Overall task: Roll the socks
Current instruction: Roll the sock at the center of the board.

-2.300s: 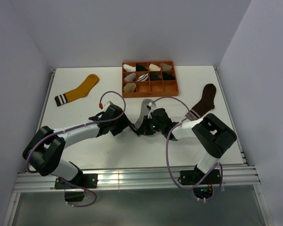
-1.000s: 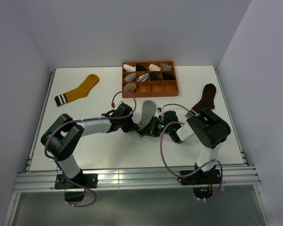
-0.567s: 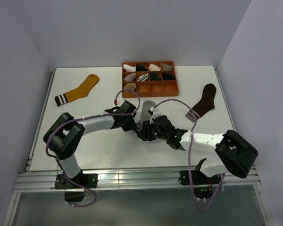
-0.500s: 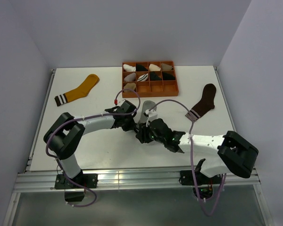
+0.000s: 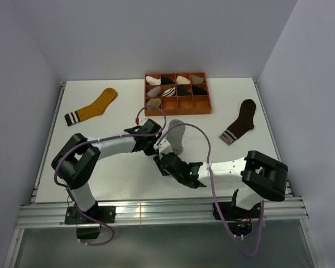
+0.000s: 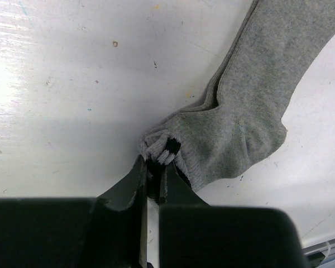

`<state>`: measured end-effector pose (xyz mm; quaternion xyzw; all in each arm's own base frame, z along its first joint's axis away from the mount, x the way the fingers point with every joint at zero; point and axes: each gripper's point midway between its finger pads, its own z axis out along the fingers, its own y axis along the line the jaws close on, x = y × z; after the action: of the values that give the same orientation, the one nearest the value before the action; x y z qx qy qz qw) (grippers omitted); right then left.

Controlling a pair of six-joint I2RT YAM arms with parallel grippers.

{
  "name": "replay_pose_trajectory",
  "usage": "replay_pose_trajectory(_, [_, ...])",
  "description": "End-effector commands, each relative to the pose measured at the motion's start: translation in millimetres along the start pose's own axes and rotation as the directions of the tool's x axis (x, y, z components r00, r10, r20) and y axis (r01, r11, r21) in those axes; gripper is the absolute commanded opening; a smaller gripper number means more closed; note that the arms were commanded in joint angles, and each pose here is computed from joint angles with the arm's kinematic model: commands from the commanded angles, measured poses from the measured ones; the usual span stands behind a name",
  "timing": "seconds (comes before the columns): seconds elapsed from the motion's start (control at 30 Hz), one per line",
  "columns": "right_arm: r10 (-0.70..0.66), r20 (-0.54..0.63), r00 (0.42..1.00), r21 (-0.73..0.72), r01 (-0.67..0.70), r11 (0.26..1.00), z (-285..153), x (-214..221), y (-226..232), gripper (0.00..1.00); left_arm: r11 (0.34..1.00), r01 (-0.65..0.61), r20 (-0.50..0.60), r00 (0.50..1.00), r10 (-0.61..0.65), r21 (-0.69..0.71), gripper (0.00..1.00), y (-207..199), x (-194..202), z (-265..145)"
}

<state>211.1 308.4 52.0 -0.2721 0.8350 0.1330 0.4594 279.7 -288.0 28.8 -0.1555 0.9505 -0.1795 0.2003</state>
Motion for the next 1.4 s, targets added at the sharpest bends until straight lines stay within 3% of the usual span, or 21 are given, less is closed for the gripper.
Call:
replay_pose_trajectory(0.0, [-0.033,0.092,0.995,0.082,0.026,0.996,4.4,-32.1,-5.2,0.49,0.995,-0.056,-0.042,0.998,0.052,-0.088,0.00,22.7,11.9,1.7])
replay_pose_trajectory(0.3, [-0.087,0.035,0.996,0.110,0.083,0.991,22.2,-16.0,-3.3,0.48,0.994,-0.062,-0.050,0.997,0.058,-0.087,0.00,22.3,12.9,2.6])
replay_pose_trajectory(0.67, [-0.121,-0.071,0.990,0.187,0.132,0.973,40.9,26.7,-15.1,0.37,0.996,-0.063,-0.073,0.996,0.059,-0.067,0.00,18.7,17.4,5.5])
replay_pose_trajectory(0.77, [-0.121,-0.103,0.987,0.229,0.142,0.963,44.5,34.4,-21.6,0.28,0.996,-0.063,-0.073,0.996,0.058,-0.060,0.00,17.8,17.0,3.7])
replay_pose_trajectory(0.8, [-0.111,-0.119,0.987,0.236,0.137,0.962,44.3,37.8,-23.9,0.14,0.996,-0.064,-0.074,0.995,0.060,-0.059,0.00,17.6,17.5,3.6])
replay_pose_trajectory(0.87, [-0.085,-0.125,0.988,0.220,0.112,0.969,43.8,39.2,-26.3,0.03,0.997,-0.061,-0.070,0.996,0.057,-0.056,0.01,17.6,17.0,1.4])
replay_pose_trajectory(0.93, [-0.033,-0.126,0.992,0.161,0.053,0.986,43.2,37.0,-24.3,0.00,0.997,-0.055,-0.058,0.997,0.052,-0.052,0.06,17.4,15.2,-0.8])
replay_pose_trajectory(1.17, [0.192,-0.186,0.964,-0.087,-0.211,0.974,26.4,23.4,-15.3,0.00,0.999,0.046,0.040,0.998,-0.046,0.003,0.53,11.5,-5.4,-20.3])
replay_pose_trajectory(1.37, [0.351,-0.273,0.896,-0.193,-0.408,0.892,19.7,25.3,-11.3,0.00,0.985,0.162,0.100,0.981,-0.167,0.054,0.70,13.0,-20.5,-34.8])
